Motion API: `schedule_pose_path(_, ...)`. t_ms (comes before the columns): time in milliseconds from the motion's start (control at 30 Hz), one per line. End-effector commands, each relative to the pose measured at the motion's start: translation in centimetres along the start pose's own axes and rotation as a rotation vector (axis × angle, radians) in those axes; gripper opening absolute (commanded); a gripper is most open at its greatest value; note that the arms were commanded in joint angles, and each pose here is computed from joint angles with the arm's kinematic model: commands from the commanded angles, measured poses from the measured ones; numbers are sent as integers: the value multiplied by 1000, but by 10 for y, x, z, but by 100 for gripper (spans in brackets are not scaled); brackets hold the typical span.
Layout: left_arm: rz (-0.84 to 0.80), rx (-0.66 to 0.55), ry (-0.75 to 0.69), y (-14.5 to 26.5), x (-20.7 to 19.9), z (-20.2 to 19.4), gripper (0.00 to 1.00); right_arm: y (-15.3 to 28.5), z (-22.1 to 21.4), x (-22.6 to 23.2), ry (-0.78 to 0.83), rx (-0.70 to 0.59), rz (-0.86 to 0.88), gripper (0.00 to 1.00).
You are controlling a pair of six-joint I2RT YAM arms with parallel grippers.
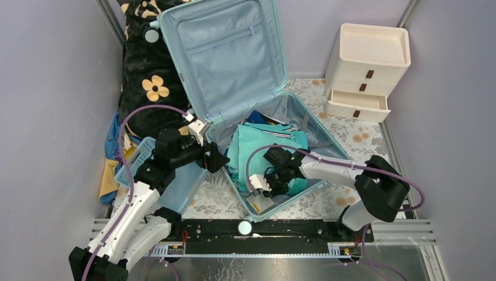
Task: Open, take out, and arrange the luggage
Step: Pick up the personal item from the luggage.
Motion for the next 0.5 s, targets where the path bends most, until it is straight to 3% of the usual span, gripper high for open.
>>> schedule_pose_path(0, -10, 2, -36, 0, 0, 1, 97, 17, 39, -10, 38, -292, -114, 29)
schedule_pose_path(233, -18, 12, -45, -3, 1, 4, 97, 34, 59, -8, 50, -432, -125, 30)
schedule_pose_path(467, -24, 7, -41, -1, -1, 3, 97, 44, 46, -12, -57, -365, -145, 30)
Point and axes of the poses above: each gripper's point midway between its finger pads, its own y axis back along the fingers, its own x axis along the line the jaws close on, z = x × y, the point moved 8 cm from there along y, back along the fingers, and after that the axes turned 7 degrees about y, right-handed, at the moved point
